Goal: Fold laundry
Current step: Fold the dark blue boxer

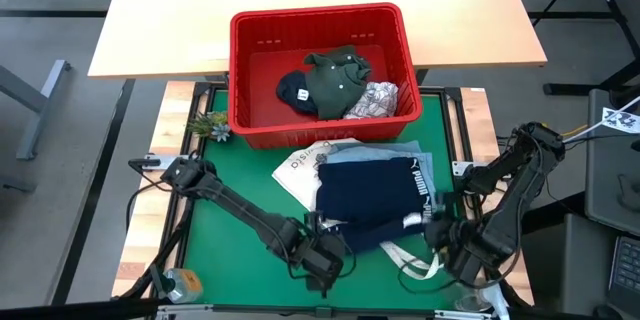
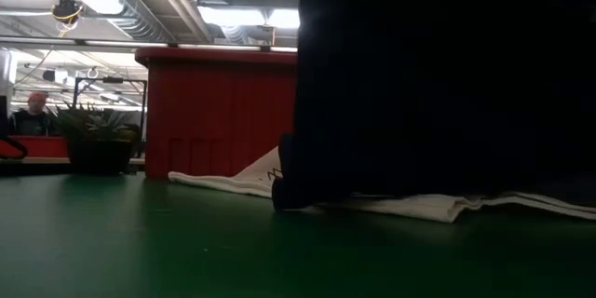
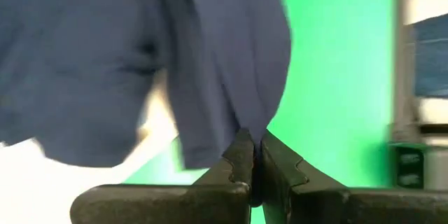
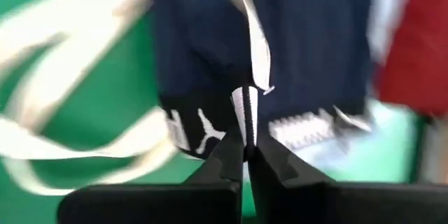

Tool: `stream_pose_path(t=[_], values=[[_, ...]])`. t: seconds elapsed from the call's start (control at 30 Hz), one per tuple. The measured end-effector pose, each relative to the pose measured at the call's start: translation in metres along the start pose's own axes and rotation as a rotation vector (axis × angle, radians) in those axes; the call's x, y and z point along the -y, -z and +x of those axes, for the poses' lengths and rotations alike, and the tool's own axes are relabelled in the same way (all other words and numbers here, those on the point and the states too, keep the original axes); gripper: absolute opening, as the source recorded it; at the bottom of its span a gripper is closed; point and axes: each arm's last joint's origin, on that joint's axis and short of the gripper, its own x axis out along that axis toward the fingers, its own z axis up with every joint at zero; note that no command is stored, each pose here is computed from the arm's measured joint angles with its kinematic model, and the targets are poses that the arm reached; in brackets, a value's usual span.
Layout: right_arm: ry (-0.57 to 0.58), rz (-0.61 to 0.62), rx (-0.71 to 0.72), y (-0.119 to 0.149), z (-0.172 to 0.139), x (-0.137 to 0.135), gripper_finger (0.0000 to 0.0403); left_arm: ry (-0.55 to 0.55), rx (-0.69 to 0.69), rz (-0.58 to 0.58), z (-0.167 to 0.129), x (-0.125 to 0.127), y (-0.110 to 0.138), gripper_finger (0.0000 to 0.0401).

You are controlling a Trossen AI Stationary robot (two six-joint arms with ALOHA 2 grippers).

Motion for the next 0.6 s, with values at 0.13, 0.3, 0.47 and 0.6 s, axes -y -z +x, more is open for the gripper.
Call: stream_pose_path(t=[0.13, 0.3, 0.47, 0.6], values=[[0.128, 0.169, -0.01, 0.008, 0.0, 0.012, 0.0012, -0.096, -0.039, -0.009, -0.007, -0.024, -0.003, 0.0002], [0.162, 0.286, 0.045, 0.012, 0.003, 0.027, 0.0013, -0.219, -0.103, -0.018, -0.006, -0.053, -0.007, 0.0002], [0.222, 0.363, 0.072, 0.015, 0.014, 0.054, 0.0014, -0.312, -0.157, -0.043, -0.001, -0.082, -0.012, 0.0002], [0.252, 0.409, 0.014, 0.022, 0.029, 0.075, 0.0014, -0.365, -0.185, -0.034, 0.003, -0.103, -0.017, 0.0002]])
